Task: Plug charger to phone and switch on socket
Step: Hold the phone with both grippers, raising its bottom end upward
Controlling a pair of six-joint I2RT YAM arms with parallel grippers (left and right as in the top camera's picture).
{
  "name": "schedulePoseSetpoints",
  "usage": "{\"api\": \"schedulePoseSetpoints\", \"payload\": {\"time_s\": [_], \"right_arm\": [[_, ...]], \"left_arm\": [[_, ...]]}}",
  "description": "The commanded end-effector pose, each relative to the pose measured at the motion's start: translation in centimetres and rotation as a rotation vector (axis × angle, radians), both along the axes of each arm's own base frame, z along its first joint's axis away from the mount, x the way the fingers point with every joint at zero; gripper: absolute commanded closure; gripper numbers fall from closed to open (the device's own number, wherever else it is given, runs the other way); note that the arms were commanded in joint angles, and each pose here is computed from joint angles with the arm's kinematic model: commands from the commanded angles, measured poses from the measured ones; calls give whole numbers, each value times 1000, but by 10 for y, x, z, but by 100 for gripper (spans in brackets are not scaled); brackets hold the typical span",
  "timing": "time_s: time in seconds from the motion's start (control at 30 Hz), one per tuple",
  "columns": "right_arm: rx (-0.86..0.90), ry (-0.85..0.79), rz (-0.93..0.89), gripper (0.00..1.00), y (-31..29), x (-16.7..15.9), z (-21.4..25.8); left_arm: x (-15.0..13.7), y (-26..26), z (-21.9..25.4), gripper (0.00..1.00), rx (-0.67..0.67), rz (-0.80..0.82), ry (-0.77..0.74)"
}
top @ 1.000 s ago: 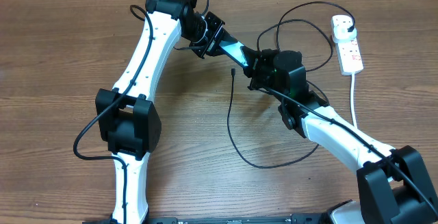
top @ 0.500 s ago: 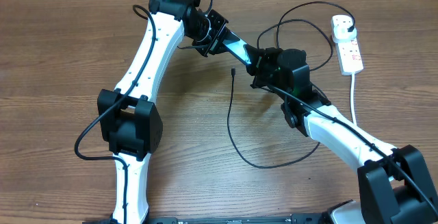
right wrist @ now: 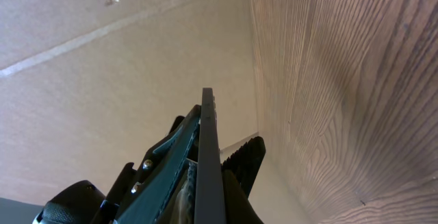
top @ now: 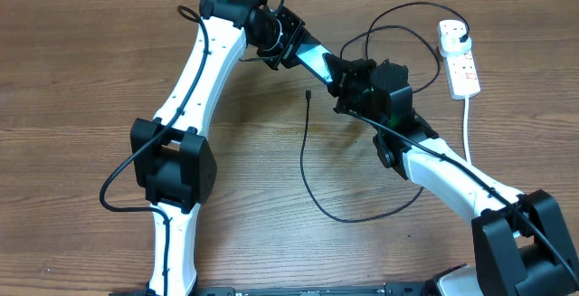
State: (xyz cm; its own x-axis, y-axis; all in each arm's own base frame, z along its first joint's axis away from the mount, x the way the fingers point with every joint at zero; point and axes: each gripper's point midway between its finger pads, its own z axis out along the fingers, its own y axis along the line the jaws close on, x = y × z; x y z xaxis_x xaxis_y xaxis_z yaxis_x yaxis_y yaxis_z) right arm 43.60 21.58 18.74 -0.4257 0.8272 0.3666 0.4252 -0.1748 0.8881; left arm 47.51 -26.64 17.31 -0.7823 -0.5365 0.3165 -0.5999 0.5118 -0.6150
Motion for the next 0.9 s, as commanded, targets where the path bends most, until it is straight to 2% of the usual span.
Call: {"api": "schedulePoseSetpoints", "payload": {"time_s": [0.0,0.17,0.47,0.87], "right_arm": [[54,-51,301,96,55,-41,24],[61,-44,297,96,55,-41,24],[105,-10,293,96,56,-42,25],[316,170,220,96,56,-41,28]], "left_arm": [[8,-9,5,68,37,29,-60],[13,-4,1,72,80,54,-76],[15,-4,2,80,68,92,-57],[15,-4,2,80,68,97,-53]]}}
